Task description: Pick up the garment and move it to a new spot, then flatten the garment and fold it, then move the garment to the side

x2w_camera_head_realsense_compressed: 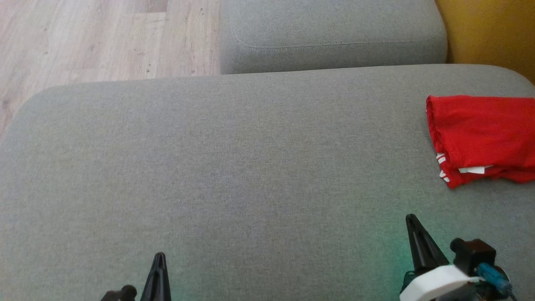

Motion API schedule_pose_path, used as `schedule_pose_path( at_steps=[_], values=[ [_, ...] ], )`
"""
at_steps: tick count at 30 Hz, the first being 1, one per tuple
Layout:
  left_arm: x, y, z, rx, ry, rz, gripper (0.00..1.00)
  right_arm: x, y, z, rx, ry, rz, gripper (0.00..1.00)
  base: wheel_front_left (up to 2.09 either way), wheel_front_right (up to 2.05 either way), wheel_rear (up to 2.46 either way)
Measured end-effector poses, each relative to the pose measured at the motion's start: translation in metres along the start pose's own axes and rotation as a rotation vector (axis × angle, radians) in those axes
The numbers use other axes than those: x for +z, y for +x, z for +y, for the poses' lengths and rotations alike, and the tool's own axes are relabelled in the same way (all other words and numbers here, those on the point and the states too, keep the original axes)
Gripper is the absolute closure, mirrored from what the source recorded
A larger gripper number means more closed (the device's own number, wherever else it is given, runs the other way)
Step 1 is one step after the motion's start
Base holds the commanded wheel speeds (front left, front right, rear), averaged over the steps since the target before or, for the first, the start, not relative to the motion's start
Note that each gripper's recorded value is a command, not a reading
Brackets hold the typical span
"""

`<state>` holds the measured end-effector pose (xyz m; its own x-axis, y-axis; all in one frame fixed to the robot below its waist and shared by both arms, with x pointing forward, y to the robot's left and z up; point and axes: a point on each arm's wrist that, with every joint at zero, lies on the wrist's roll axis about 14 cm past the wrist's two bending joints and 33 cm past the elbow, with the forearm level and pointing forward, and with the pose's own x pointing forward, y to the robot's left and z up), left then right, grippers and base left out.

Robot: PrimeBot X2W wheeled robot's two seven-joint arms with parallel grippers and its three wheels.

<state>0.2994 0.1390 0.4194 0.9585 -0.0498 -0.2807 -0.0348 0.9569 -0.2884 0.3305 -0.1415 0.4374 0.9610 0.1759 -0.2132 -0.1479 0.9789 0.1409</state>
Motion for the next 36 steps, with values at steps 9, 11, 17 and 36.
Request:
schedule_pose_path(
  at_steps=[9,11,17,36],
  values=[
    [-0.003,0.002,0.006,0.019,-0.096,0.032,1.00,-0.001,-0.001,-0.003,-0.017,0.124,-0.002,1.00,0.00,0.00,0.00],
    [-0.004,0.003,0.005,0.016,-0.116,0.041,1.00,0.000,-0.001,-0.004,-0.020,0.148,-0.006,1.00,0.00,0.00,0.00],
    [-0.001,0.007,0.009,0.026,-0.176,0.046,1.00,0.001,0.000,-0.006,-0.030,0.221,-0.010,1.00,0.00,0.00,0.00],
    [0.008,0.018,0.012,0.032,-0.362,0.053,1.00,0.009,0.004,-0.016,-0.060,0.437,-0.042,1.00,0.00,0.00,0.00]
  ],
)
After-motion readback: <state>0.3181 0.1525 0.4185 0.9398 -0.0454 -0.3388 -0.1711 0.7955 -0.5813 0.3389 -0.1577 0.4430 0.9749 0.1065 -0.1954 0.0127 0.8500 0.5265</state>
